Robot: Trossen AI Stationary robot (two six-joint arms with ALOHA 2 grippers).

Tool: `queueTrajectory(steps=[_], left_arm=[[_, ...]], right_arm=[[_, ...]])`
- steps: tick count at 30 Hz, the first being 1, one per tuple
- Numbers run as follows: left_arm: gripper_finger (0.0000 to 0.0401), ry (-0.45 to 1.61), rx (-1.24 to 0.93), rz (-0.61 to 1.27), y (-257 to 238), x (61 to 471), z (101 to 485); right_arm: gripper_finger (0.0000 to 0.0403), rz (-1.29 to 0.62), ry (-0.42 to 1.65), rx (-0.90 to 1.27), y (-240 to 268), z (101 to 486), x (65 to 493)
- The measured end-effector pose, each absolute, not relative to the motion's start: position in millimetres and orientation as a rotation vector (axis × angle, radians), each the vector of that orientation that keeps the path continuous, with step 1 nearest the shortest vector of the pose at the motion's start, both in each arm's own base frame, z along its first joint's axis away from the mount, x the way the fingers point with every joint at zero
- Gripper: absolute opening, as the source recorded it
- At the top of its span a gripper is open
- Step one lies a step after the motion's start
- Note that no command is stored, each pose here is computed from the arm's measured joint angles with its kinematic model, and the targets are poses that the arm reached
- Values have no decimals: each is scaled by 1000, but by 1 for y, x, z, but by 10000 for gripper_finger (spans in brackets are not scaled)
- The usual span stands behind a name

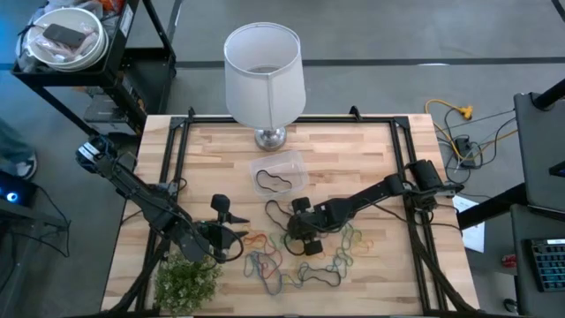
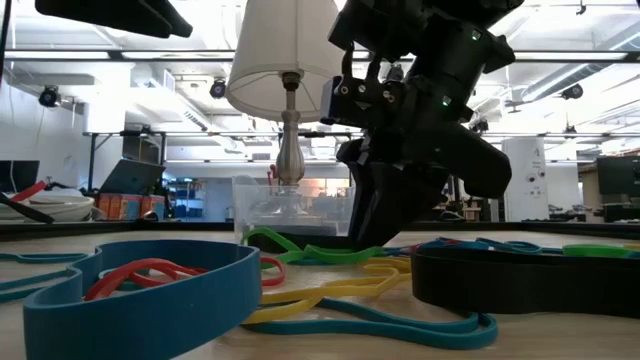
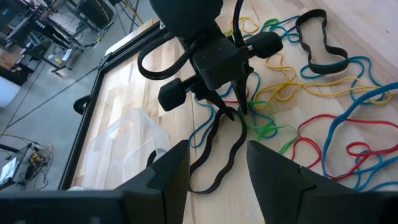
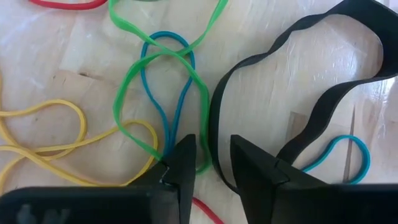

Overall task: Pick and place rubber bands into bin
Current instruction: Put the black rubber band into the transparent container

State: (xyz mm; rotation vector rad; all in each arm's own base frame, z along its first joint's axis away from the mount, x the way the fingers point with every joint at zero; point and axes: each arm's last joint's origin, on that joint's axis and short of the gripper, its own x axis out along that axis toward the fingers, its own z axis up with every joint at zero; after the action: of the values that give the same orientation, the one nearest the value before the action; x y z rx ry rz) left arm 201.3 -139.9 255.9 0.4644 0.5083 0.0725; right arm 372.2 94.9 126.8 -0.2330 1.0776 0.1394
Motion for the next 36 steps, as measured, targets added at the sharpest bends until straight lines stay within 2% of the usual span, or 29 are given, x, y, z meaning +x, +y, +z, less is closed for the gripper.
queueTrajectory(steps=[21, 36], left_arm=[[144, 508, 460, 74, -140, 201, 256], [144, 508, 460, 74, -140, 201, 255]], right_arm=[[68, 175, 1072, -231, 96, 130, 372], [71, 173, 1064, -240, 94, 131, 372]])
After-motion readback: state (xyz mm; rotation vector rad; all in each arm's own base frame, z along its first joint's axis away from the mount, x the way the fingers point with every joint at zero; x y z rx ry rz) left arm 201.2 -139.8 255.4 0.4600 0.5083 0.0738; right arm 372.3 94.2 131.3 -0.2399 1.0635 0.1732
